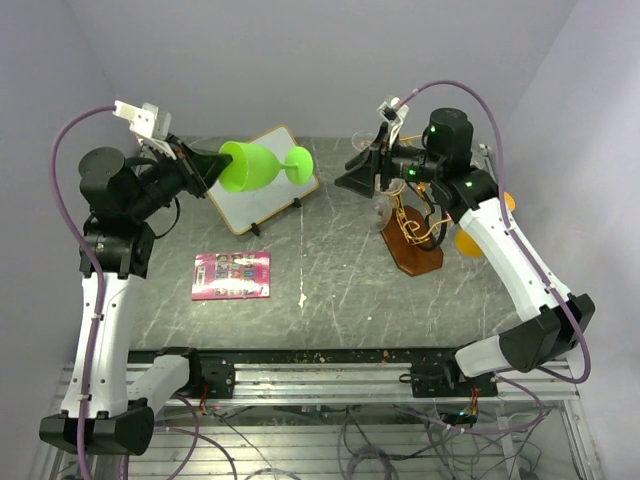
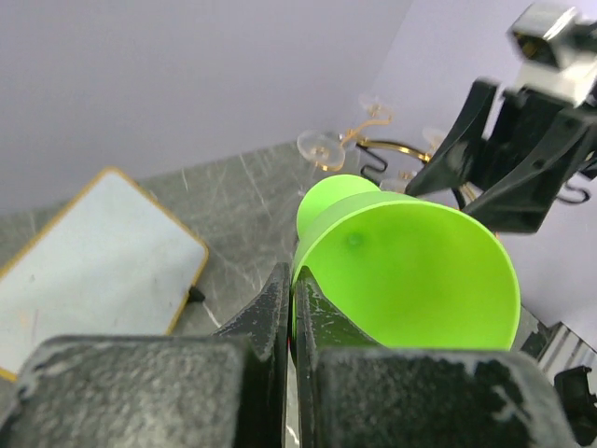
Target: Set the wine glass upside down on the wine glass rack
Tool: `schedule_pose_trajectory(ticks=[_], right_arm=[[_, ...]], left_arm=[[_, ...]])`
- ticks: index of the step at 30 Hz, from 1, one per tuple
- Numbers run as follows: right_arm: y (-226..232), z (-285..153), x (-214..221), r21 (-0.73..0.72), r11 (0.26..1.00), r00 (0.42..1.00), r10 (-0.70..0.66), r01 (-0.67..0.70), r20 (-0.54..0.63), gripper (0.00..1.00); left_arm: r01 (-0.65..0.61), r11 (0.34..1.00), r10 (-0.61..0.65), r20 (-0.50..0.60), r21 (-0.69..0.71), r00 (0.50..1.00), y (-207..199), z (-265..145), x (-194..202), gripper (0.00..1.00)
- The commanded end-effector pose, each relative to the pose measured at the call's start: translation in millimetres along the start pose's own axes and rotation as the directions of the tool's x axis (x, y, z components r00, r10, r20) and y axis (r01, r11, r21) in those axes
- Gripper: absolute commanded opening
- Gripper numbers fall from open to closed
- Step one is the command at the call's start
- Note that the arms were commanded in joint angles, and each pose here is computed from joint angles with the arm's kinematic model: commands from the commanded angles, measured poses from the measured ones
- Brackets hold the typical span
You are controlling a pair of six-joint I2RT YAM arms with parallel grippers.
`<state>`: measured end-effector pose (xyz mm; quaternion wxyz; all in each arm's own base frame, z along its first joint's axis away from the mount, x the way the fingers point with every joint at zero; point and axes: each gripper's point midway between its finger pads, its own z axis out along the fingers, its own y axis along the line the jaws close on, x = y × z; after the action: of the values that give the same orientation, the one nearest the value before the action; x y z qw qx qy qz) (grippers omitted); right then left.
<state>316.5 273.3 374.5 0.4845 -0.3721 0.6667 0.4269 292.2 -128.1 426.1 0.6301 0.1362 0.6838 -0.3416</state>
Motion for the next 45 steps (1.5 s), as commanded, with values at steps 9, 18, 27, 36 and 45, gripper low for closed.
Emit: schedule_pose_trajectory(ticks=[9,18,27,36,45], right_arm=[[32,43,-23,-0.024,0.973,0.971,0.231,-0.23,0.067,0.59],[24,68,-31,-0.002,0.958,0.954,0.287,-0.288,0.082,0.54],[32,72,-41,-0.064,0.952,0.948,0.305,-0.3,0.095,0.35],[29,72,-51,-0.048,0.955,0.947,0.297,-0.293,0.126,0.29],[25,78,-49,-0.051,0.945,0.936,0.327,-0.323,0.127,0.22]], left_arm=[[-0.051,0.998,0.048,0.154,0.021,0.987,-12,2,-55,0.07],[-0.092,0.996,0.089,0.155,0.013,0.984,-17,-6,-57,0.07],[-0.133,0.991,0.131,0.163,0.0,0.978,-20,-11,-61,0.07],[-0.182,0.983,0.18,0.152,-0.005,0.972,-21,-14,-60,0.07],[-0.178,0.984,0.176,0.148,0.001,0.973,-20,-14,-56,0.07]])
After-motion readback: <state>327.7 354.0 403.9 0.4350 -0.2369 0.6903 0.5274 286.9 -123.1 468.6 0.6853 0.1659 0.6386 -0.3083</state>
